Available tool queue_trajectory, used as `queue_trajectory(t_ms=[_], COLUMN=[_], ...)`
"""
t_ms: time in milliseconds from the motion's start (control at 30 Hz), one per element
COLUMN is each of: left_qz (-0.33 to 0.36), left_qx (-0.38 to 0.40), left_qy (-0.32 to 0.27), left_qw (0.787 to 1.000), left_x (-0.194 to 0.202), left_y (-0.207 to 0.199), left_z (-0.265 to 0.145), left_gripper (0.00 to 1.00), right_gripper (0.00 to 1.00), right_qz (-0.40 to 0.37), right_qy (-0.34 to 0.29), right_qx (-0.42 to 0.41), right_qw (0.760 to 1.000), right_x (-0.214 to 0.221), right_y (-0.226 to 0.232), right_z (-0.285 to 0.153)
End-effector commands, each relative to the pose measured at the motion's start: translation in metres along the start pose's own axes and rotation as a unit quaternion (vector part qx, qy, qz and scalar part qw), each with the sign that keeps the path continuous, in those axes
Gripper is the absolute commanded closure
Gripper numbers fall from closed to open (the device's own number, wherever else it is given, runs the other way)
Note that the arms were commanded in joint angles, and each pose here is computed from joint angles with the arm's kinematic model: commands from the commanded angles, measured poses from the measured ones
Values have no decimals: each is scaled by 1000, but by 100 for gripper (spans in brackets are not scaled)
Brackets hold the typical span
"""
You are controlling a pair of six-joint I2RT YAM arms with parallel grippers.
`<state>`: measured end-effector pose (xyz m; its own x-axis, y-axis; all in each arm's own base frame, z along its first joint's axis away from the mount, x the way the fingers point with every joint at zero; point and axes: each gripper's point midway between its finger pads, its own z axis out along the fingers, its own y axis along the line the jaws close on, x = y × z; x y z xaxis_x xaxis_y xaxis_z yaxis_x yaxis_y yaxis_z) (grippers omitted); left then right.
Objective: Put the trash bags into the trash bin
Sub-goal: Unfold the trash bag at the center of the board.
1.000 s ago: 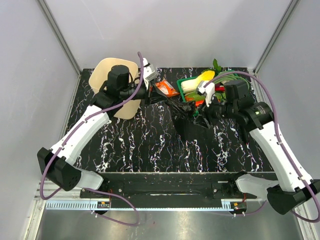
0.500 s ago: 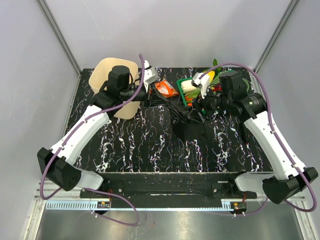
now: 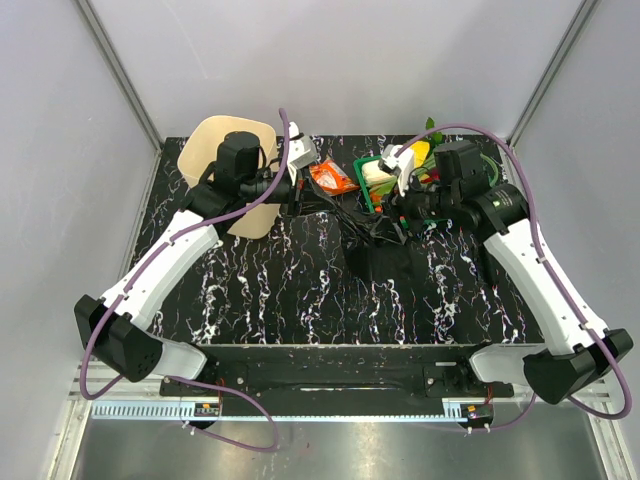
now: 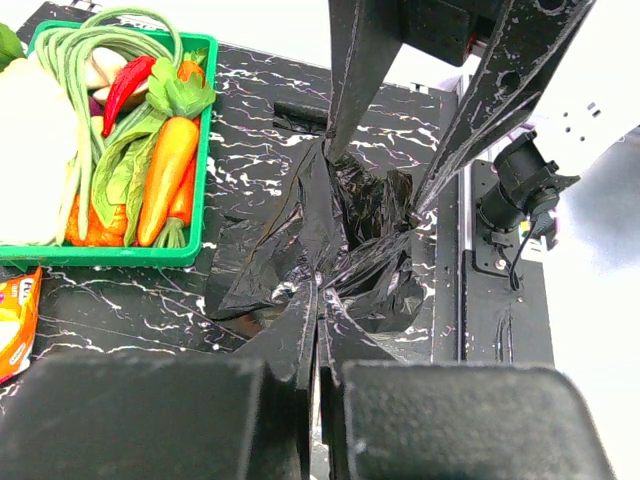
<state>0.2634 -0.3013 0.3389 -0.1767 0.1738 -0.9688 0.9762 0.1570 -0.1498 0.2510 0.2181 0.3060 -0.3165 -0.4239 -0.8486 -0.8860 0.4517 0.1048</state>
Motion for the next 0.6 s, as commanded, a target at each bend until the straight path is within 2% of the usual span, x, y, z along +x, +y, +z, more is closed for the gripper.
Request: queue_trajectory(t_ms=[0,200,300,433,500,567], left_qz=[44,45,45,47,53,61], left_qx=[15,16,20,19,18,14], left_qy=[-31,-31,-31,-29,-26,-20], left_qw=[998,998,998,998,998,998], left_x=[-31,-30,-30,-28,-27,-22], left_y=[-13,-12,-14,-13,-12,-10], left_z=[-7,-6,-6,-5,-6,-6], left_gripper=[100,100,100,100,100,89], right_gripper=[39,47,64,98,100,100], right_qz=[-15,-13,-14,-15,-10,-7], right_qy=[-28,-22,-20,-24,-29,-36], right_qx=[-15,-28,-36,-26,2,33], right_qw=[999,999,999,999,1000,999], right_x=[-18,-15,-15,-21,-27,-33], right_y=[6,9,12,9,0,-9], right_z=[4,12,16,15,14,11])
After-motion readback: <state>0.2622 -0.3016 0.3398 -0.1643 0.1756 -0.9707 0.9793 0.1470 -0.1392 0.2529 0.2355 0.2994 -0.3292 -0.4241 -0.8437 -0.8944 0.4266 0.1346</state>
